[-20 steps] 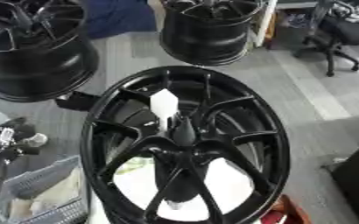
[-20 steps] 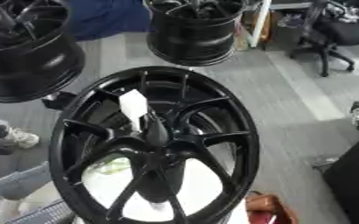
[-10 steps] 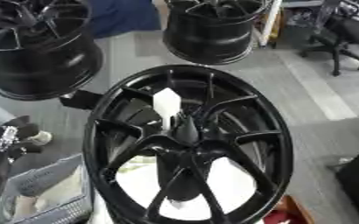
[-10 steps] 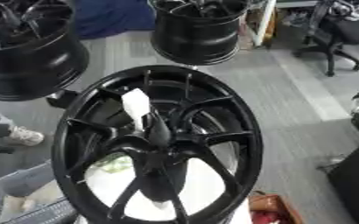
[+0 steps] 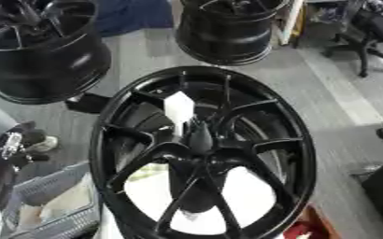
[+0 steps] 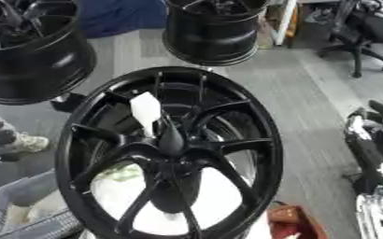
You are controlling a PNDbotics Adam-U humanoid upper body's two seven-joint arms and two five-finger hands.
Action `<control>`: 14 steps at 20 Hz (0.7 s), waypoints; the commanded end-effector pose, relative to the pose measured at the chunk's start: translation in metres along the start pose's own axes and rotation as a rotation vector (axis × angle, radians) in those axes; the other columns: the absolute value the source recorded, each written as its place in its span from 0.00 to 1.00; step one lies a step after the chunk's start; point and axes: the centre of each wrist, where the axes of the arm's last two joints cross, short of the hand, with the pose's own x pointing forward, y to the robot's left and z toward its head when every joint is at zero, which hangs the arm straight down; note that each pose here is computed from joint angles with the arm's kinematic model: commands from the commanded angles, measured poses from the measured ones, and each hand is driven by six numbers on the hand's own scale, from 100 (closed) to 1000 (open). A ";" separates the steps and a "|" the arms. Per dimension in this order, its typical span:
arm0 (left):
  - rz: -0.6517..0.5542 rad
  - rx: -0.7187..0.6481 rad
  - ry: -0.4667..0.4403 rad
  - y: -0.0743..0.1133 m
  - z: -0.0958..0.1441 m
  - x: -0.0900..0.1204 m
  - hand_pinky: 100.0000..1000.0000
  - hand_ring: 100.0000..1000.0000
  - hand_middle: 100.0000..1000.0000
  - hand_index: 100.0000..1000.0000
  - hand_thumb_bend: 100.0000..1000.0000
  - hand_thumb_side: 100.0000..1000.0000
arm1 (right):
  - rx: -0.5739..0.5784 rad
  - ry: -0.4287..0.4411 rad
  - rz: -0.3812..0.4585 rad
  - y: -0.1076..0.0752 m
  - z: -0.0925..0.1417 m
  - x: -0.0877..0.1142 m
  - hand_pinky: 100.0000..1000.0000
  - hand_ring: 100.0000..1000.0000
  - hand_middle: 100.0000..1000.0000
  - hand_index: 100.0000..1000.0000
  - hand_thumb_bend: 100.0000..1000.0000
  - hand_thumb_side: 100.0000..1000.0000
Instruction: Pull the pin out of the wheel hub.
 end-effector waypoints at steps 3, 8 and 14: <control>-0.005 -0.007 -0.034 0.000 -0.003 0.010 0.55 0.80 0.68 0.83 0.00 0.70 | 0.026 -0.016 -0.017 0.005 -0.001 0.004 0.53 0.43 0.60 0.79 0.00 0.25; -0.002 -0.003 -0.035 0.000 -0.004 0.010 0.55 0.80 0.68 0.83 0.00 0.70 | 0.036 -0.002 -0.009 0.005 0.002 0.002 0.53 0.43 0.58 0.77 0.00 0.26; -0.002 0.000 -0.038 0.000 -0.004 0.010 0.55 0.80 0.67 0.83 0.00 0.68 | 0.051 0.001 -0.001 0.005 0.003 0.000 0.53 0.43 0.58 0.76 0.00 0.26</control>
